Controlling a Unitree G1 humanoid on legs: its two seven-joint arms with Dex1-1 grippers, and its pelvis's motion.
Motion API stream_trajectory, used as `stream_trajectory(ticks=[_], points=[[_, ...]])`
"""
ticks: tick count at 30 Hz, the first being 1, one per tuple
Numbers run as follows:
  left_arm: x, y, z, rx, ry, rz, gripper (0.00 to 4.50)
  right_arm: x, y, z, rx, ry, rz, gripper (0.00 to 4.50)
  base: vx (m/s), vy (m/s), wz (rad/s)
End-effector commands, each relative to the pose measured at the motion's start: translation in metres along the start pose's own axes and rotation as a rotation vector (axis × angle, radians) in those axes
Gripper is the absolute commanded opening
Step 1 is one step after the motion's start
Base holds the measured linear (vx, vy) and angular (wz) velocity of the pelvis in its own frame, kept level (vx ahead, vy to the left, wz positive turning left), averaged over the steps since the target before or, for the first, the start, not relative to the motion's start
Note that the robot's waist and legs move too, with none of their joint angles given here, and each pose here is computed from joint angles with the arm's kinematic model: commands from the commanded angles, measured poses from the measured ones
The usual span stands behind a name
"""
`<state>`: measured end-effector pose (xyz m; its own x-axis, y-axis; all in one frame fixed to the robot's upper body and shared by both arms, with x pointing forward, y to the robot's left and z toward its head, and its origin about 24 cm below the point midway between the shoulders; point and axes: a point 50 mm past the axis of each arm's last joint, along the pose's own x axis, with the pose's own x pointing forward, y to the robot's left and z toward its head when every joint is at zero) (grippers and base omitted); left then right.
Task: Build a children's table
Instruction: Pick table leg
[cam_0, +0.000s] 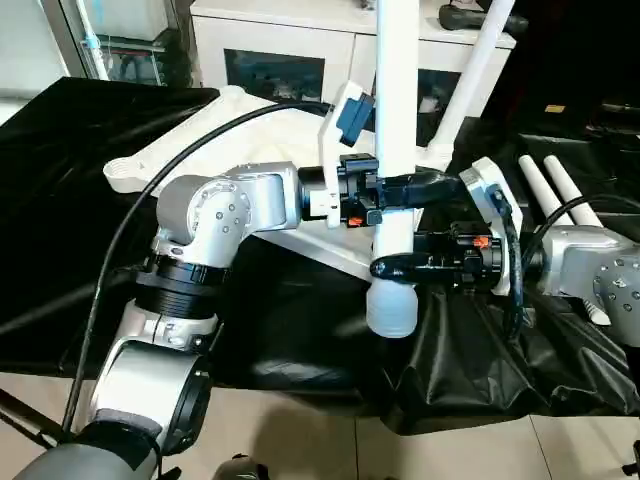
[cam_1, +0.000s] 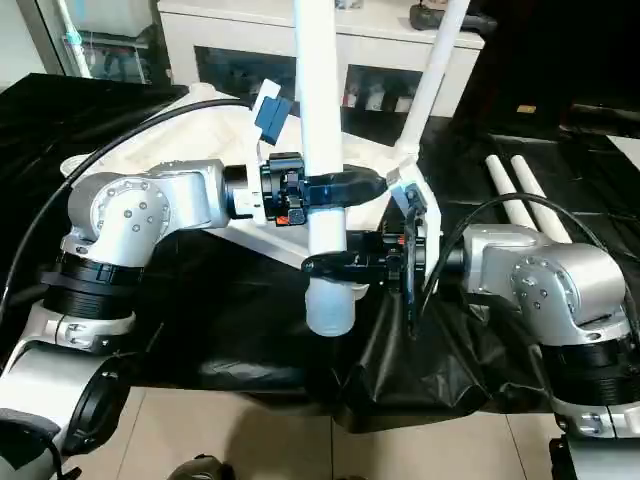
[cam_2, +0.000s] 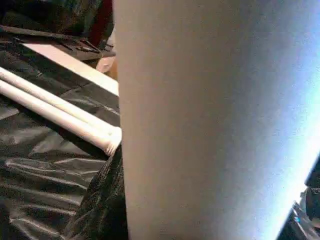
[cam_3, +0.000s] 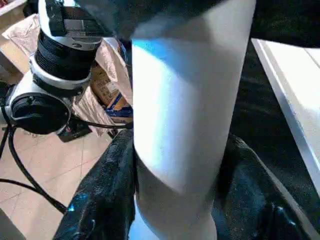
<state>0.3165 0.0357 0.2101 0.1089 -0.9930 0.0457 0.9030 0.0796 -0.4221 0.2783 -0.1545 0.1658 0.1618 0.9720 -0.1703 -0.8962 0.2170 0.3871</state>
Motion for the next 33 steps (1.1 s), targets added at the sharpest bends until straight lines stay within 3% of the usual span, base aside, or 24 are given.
stream_trajectory(ticks=[1,7,8,9,12,15,18,24,26,29,33], points=[[0.004,-0.007,0.006,0.02,-0.023,-0.037,1.79,0.001,0.002,-0.001,0.017,-0.009,0.03,1.89,0.0,0.0,0.0],[0.002,-0.002,0.008,0.044,-0.046,0.015,1.79,0.001,0.002,0.0,0.016,-0.024,0.023,1.86,0.0,0.0,0.0],[0.002,-0.003,0.007,0.022,-0.047,0.003,2.35,0.001,0.002,0.0,0.015,-0.026,0.023,1.86,0.0,0.0,0.0],[0.002,-0.004,0.007,0.015,-0.05,-0.002,2.49,0.001,0.002,0.0,0.015,-0.026,0.022,1.86,0.0,0.0,0.0],[0.001,-0.004,0.007,-0.011,-0.06,-0.019,2.51,0.0,0.001,0.0,0.014,-0.03,0.019,1.86,0.0,0.0,0.0],[-0.003,0.0,0.009,-0.042,-0.103,0.002,2.93,0.0,0.001,0.001,0.012,-0.042,0.01,1.85,0.0,0.0,0.0],[-0.007,0.004,0.01,-0.04,-0.119,0.026,2.95,-0.001,0.0,0.001,0.011,-0.048,0.003,1.85,0.0,0.0,0.0],[-0.015,0.013,0.016,-0.012,-0.14,0.127,3.54,-0.003,0.0,-0.001,0.012,-0.045,-0.007,1.85,0.0,0.0,0.0],[-0.018,0.015,0.019,-0.017,-0.139,0.142,3.07,-0.003,-0.001,-0.001,0.011,-0.042,-0.012,1.85,0.0,0.0,0.0],[-0.019,0.016,0.02,-0.025,-0.136,0.141,3.1,-0.003,-0.001,-0.001,0.009,-0.042,-0.015,1.85,0.0,0.0,0.0],[-0.018,0.015,0.02,-0.025,-0.13,0.134,2.66,-0.003,-0.002,-0.001,0.005,-0.041,-0.021,1.85,0.0,0.0,0.0]])
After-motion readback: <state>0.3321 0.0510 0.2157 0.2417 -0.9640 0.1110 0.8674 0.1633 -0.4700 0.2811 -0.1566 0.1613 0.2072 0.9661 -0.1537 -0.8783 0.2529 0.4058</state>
